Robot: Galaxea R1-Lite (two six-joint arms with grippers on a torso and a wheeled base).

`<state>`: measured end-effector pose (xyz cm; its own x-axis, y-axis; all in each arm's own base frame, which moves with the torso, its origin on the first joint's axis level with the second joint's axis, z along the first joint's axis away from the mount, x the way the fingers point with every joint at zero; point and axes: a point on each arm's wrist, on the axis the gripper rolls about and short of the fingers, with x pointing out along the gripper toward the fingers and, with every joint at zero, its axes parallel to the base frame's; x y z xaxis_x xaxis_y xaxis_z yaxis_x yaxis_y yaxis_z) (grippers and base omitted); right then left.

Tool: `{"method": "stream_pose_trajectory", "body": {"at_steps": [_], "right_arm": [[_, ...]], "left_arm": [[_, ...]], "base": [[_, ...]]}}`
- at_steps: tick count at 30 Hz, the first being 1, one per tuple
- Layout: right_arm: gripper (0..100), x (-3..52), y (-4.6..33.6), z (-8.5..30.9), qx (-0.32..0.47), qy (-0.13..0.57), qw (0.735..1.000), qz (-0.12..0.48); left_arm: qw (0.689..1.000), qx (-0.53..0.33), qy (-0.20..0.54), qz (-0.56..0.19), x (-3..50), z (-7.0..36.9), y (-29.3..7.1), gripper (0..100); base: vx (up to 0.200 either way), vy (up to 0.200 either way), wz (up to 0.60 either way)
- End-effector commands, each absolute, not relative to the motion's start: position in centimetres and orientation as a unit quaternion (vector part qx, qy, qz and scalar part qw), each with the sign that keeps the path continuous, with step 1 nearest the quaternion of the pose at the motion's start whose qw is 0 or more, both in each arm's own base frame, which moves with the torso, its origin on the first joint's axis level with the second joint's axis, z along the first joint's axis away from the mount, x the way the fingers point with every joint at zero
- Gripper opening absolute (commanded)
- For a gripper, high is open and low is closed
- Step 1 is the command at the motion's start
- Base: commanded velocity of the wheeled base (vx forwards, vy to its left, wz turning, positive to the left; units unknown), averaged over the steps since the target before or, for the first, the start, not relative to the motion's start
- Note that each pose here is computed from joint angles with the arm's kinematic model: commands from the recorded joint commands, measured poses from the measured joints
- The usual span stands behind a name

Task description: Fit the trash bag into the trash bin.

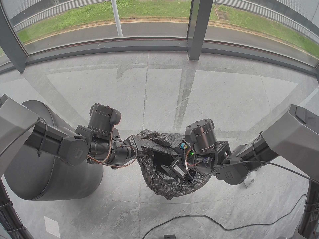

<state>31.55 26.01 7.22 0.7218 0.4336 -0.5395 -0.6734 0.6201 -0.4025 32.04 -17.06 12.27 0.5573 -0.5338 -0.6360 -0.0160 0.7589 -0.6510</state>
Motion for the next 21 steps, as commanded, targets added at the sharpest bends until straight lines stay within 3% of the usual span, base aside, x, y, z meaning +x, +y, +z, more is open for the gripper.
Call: {"method": "stream_pose_trajectory", "body": {"at_steps": [1,10,11,21], "right_arm": [[100,32.5,25.8,6.2,-0.301,0.209,0.878,0.308],[100,33.7,25.1,6.4,-0.296,0.206,0.885,0.294],[0,33.8,25.0,6.4,-0.295,0.206,0.886,0.292],[0,33.8,25.0,6.4,-0.294,0.206,0.887,0.291]], "left_arm": [[0.827,-0.311,0.441,-0.158,31.9,12.5,-17.0,0],[0.827,-0.31,0.442,-0.158,31.9,12.5,-17.0,0],[0.827,-0.31,0.442,-0.158,31.9,12.5,-17.0,0],[0.826,-0.31,0.444,-0.156,31.9,12.4,-17.0,0]], "base": [[0.0,0.0,0.0],[0.0,0.0,0.0],[0.0,0.0,0.0],[0.0,0.0,0.0]]}}
